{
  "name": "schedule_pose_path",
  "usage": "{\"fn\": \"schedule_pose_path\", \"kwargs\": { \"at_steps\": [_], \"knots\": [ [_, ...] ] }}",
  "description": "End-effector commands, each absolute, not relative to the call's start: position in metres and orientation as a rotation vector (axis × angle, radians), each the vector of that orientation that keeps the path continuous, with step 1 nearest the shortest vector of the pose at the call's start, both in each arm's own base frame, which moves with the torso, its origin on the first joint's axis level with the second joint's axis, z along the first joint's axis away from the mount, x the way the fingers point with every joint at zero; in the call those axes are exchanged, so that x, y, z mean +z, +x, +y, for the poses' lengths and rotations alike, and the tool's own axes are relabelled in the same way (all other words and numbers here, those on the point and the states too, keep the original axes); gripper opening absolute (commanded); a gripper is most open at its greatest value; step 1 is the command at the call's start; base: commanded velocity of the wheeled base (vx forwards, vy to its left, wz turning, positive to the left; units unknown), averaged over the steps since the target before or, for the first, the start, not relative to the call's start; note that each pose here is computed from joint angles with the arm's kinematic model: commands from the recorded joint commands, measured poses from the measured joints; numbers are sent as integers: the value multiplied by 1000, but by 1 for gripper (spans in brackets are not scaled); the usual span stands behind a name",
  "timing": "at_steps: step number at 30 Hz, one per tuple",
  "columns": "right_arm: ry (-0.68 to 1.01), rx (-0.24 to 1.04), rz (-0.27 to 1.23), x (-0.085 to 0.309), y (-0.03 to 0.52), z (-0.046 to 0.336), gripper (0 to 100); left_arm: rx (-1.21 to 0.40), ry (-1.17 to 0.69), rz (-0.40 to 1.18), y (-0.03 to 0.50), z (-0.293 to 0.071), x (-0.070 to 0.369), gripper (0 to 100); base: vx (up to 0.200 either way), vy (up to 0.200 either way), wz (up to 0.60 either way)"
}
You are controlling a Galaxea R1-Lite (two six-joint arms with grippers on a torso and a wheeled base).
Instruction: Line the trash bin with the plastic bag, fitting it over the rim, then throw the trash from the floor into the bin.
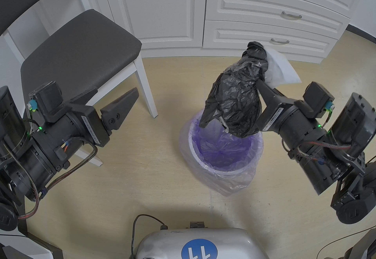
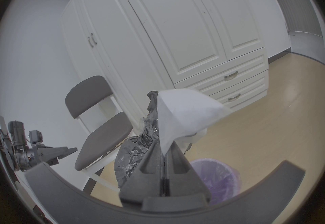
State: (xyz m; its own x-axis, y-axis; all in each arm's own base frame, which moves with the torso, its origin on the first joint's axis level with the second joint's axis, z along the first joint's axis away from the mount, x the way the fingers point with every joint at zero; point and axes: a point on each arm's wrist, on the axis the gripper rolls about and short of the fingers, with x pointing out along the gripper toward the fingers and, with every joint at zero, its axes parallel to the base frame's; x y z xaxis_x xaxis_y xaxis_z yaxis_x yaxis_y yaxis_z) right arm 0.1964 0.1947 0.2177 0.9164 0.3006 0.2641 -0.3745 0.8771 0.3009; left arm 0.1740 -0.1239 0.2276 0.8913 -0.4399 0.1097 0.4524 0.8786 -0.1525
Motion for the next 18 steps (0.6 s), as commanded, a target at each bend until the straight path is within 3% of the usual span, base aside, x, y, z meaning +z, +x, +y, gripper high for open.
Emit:
{"fn": "schedule_pose_path", "kwargs": {
  "at_steps": [1, 9, 18],
  "knots": [
    [326, 385, -157, 198, 201, 213, 0, -464, -172, -60, 177, -126, 225, 100, 0, 0, 0],
    [315, 387, -151, 159, 221, 236, 0, -464, -172, -60, 177, -126, 225, 100, 0, 0, 0],
    [264, 320, -109, 132, 249, 231, 0, -462, -172, -60, 177, -125, 224, 100, 0, 0, 0]
  ]
}}
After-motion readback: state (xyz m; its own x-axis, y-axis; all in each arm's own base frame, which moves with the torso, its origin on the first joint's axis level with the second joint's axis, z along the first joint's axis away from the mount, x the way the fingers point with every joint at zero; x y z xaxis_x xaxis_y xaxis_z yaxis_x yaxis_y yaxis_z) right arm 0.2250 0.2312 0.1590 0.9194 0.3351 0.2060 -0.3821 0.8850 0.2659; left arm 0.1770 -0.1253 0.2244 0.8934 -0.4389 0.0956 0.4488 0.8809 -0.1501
